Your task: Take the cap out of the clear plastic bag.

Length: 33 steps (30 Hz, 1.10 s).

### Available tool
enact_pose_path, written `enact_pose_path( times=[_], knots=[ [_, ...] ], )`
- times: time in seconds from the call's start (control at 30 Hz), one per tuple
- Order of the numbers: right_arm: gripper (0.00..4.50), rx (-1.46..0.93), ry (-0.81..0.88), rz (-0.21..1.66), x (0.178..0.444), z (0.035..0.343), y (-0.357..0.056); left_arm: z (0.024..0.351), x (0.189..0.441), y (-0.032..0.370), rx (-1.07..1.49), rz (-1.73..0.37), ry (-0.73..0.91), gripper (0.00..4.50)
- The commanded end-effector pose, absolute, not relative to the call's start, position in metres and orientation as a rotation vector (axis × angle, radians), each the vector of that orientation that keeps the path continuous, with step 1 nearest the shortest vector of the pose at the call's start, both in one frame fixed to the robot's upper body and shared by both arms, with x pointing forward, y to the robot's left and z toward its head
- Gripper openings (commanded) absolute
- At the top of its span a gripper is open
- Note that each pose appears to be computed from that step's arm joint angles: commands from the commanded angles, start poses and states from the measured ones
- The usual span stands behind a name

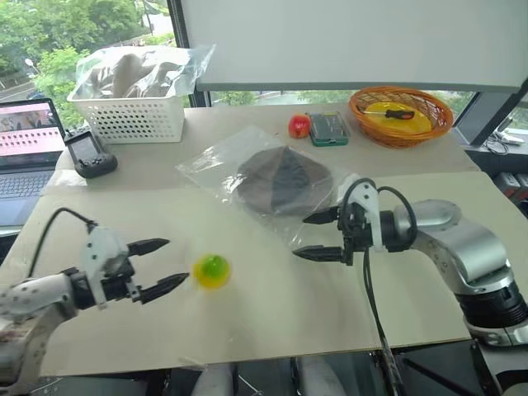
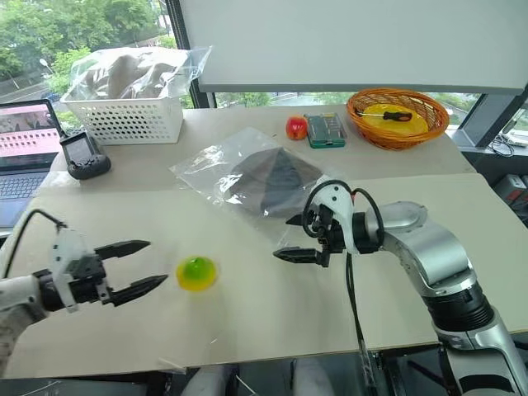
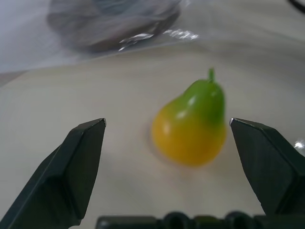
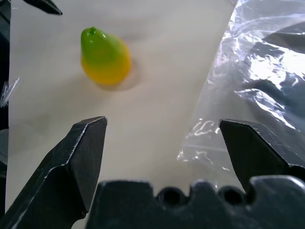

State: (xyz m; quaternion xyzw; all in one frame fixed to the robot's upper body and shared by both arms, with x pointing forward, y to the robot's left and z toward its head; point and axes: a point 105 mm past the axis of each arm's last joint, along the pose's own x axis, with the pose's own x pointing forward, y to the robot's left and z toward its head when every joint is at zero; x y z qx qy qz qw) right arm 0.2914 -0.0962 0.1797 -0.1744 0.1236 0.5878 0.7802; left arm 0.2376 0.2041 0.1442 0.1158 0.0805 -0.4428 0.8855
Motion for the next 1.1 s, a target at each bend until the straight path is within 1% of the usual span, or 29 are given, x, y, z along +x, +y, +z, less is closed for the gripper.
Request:
enact_pose_path(
  times=[0.03, 0.27, 0.4, 0.47, 0.73, 0.83, 0.93, 0.97, 1.0, 1.07, 1.1],
  knots=[
    [4.43, -0.417, 0.206, 1.254, 0.293, 0.194, -0.096, 0.144, 0.239, 0.19, 0.278, -0.964, 0.139, 4.5],
    [4.43, -0.414, 0.204, 1.237, 0.288, 0.199, -0.099, 0.131, 0.251, 0.185, 0.338, -0.972, 0.135, 4.5],
    [4.43, -0.413, 0.205, 1.211, 0.286, 0.199, -0.102, 0.118, 0.264, 0.179, 0.392, -0.957, 0.147, 4.5],
    [4.43, -0.412, 0.204, 1.199, 0.287, 0.2, -0.103, 0.119, 0.268, 0.177, 0.383, -0.958, 0.135, 4.5],
    [4.43, -0.41, 0.199, 1.179, 0.286, 0.2, -0.103, 0.117, 0.268, 0.171, 0.362, -0.991, 0.132, 4.5],
    [4.5, -0.409, 0.197, 1.174, 0.286, 0.2, -0.104, 0.117, 0.267, 0.171, 0.357, -0.996, 0.131, 3.71],
    [4.5, -0.409, 0.196, 1.169, 0.287, 0.2, -0.104, 0.116, 0.266, 0.171, 0.359, -0.999, 0.137, 2.64],
    [4.5, -0.408, 0.196, 1.169, 0.287, 0.2, -0.104, 0.115, 0.266, 0.171, 0.36, -1.001, 0.139, 2.37],
    [4.5, -0.408, 0.196, 1.168, 0.287, 0.2, -0.103, 0.114, 0.265, 0.171, 0.361, -1.003, 0.142, 1.94],
    [4.5, -0.405, 0.195, 1.166, 0.287, 0.2, -0.103, 0.113, 0.264, 0.17, 0.357, -1.007, 0.148, 1.62],
    [4.5, -0.404, 0.196, 1.164, 0.287, 0.2, -0.103, 0.112, 0.264, 0.17, 0.355, -1.01, 0.15, 1.58]
  ],
)
